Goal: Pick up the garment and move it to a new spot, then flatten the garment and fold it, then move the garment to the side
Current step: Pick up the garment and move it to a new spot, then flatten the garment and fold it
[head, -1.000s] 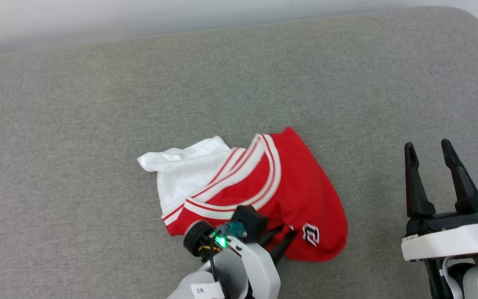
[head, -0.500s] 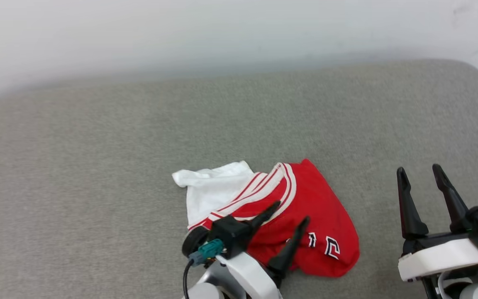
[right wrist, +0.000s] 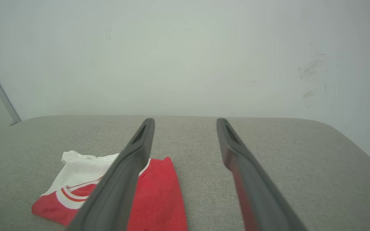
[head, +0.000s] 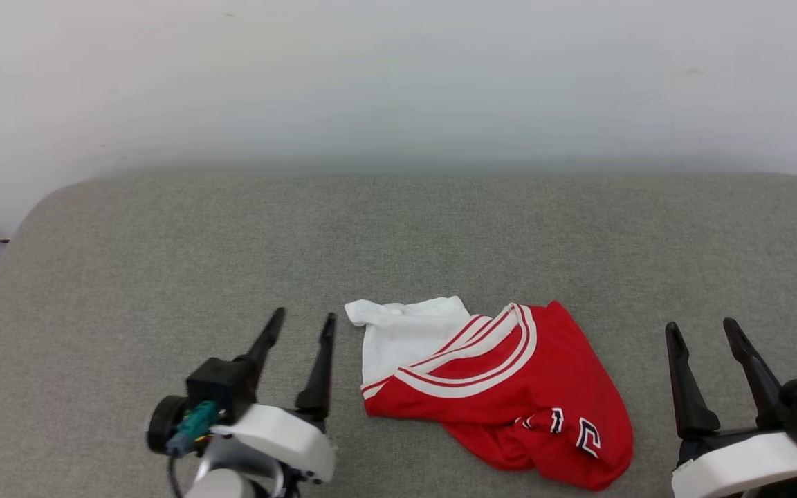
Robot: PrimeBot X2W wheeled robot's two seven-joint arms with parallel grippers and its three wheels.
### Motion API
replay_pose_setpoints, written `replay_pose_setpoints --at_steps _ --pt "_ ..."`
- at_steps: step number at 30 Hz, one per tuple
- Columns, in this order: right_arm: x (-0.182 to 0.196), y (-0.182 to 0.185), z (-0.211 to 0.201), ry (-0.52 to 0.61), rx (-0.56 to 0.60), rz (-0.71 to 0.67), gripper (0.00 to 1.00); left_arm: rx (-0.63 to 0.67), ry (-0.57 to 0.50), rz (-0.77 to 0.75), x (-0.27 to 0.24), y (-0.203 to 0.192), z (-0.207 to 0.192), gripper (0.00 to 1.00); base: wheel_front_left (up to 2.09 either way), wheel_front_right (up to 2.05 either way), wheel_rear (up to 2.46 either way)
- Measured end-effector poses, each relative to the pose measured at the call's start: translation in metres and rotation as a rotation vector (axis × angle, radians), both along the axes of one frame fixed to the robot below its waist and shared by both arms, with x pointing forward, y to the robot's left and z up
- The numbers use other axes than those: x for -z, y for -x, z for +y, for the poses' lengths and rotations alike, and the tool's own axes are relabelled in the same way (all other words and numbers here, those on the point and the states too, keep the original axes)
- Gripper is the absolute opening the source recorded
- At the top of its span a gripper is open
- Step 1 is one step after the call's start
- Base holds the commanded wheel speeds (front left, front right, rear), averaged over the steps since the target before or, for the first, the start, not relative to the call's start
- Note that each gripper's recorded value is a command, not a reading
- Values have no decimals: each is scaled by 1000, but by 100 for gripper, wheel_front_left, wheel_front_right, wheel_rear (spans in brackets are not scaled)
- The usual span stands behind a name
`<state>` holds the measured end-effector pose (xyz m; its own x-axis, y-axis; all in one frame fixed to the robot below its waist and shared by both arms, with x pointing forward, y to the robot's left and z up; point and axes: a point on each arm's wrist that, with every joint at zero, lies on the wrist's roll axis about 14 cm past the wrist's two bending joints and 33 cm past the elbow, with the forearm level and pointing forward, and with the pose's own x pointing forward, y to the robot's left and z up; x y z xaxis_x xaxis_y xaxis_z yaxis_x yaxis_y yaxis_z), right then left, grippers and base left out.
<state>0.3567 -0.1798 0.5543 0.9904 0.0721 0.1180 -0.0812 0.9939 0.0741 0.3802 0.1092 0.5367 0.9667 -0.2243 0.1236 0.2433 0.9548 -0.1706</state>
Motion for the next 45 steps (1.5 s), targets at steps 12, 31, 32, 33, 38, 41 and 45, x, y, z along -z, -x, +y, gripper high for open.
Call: replay_pose_setpoints --at_steps 12,31,32,33,38,41,45 --pt "1 12 -5 -13 12 3 100 -149 -55 30 7 21 59 100 0 0 0" --pt "5 6 -2 -2 1 30 100 -17 -41 204 25 12 33 100 0 0 0" --pt "6 5 -1 -1 -2 32 100 7 -40 226 25 7 27 100 0 0 0" --pt "6 3 1 -1 -6 33 100 41 -48 260 29 3 19 100 0 0 0" --pt "10 -11 3 -3 -10 47 100 174 -83 430 53 -20 -10 100 0 0 0" --pt "18 -18 0 -3 0 68 100 233 -127 552 75 -31 -20 100 0 0 0" --pt "31 -26 -5 -5 15 99 100 298 -186 695 103 -43 -29 100 0 0 0"
